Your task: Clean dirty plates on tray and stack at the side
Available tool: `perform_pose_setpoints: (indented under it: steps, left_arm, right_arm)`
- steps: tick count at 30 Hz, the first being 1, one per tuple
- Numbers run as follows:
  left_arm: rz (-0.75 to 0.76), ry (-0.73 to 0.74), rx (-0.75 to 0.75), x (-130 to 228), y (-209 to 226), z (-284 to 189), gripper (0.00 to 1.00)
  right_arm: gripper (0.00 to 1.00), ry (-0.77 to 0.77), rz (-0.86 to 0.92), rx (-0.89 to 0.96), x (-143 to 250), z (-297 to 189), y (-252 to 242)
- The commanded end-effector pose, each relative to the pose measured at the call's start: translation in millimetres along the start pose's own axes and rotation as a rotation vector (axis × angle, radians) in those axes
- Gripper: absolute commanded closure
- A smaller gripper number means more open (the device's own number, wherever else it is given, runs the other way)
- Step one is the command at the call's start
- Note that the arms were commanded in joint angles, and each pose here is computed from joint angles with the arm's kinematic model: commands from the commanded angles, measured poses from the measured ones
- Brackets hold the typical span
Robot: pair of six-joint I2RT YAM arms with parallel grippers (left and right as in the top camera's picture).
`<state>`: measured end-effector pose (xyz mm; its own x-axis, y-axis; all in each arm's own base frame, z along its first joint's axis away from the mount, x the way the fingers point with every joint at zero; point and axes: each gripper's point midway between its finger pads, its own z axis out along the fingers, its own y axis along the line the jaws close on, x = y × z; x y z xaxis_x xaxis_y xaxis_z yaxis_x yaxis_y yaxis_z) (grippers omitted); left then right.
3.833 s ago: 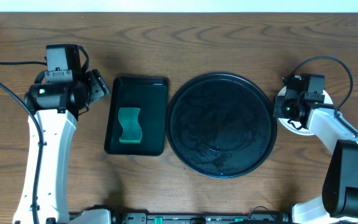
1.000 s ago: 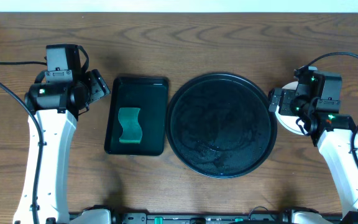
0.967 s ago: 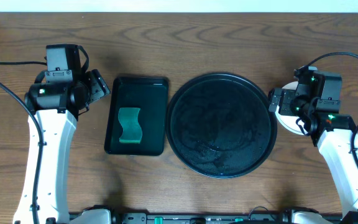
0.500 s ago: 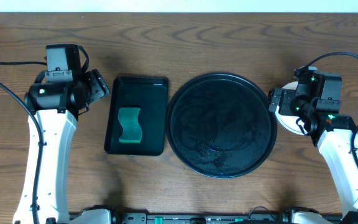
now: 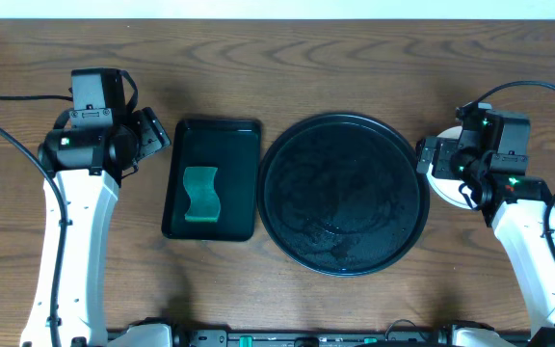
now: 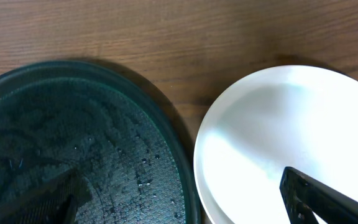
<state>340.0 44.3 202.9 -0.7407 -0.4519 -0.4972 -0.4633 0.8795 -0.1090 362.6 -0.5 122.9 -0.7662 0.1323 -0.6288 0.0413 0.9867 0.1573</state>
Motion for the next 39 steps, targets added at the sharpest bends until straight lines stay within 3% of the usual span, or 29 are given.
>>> perform_pose_setpoints:
  steps: [1,20,27,39]
  left_arm:
    - [-0.016,-0.015,-0.013,-4.6,2.9,-2.5,0.19]
    - [-0.016,-0.015,-0.013,-4.6,2.9,-2.5,0.19]
    - [-0.016,-0.015,-0.013,-4.6,2.9,-2.5,0.19]
    - [-0.016,-0.015,-0.013,-4.6,2.9,-2.5,0.19]
  right_arm:
    - [0.01,0.001,-0.014,0.008,-1.8,1.2,-0.8]
    - [0.01,-0.001,-0.014,0.007,-0.9,-1.8,-0.3]
    - [0.01,-0.081,-0.025,0.002,-10.3,-47.0,6.6]
    - [0.01,-0.416,-0.069,-0.025,-42.1,-155.4,24.2]
